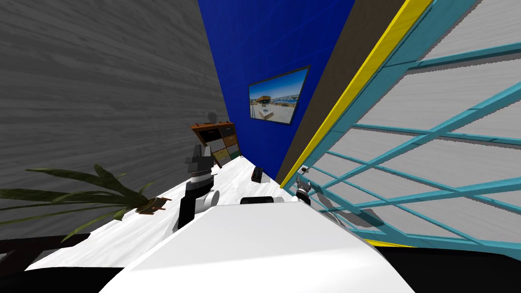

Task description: Pull the door open

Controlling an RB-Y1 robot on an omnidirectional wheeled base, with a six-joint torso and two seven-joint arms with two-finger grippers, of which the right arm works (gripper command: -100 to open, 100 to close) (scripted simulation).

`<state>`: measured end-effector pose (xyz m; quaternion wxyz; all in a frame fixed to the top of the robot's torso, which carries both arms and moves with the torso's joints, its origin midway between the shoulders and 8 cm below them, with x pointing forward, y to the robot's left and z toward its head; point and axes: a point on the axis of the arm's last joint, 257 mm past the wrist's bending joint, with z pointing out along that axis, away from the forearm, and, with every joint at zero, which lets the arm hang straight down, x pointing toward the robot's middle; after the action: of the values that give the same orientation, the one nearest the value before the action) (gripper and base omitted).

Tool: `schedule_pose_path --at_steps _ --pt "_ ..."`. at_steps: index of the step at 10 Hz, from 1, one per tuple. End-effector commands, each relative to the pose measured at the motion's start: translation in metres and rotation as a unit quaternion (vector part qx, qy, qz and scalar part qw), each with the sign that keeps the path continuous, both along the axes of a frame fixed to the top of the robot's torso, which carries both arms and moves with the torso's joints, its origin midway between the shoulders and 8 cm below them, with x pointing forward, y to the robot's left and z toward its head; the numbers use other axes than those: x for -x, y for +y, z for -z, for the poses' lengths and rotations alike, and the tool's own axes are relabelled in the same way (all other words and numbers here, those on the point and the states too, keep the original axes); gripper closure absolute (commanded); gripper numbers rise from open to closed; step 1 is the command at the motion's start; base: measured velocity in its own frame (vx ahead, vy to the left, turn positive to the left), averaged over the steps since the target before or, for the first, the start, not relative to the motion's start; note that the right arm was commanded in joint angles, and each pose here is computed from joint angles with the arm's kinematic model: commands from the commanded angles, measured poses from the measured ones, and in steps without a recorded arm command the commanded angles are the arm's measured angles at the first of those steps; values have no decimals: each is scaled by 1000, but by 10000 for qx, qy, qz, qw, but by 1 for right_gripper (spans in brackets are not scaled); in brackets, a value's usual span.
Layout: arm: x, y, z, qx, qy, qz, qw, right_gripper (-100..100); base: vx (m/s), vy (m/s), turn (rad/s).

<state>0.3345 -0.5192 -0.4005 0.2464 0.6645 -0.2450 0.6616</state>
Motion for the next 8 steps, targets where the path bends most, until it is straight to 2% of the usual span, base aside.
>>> schedule_pose_path --at_steps 1,3,4,6,8 --pt "3 -10 1 -3 5 88 10000 -100 -25 -4 124" --pt "10 -25 1 -5 8 230 9997 -100 -9 -16 137" --pt "17 -39 1 -7 6 371 9993 -100 21 -52 256" --pt "17 -39 1 -7 6 371 9993 -100 23 -37 24" --pt "27 -57 0 -9 -3 554 9985 -100 56 -71 136"
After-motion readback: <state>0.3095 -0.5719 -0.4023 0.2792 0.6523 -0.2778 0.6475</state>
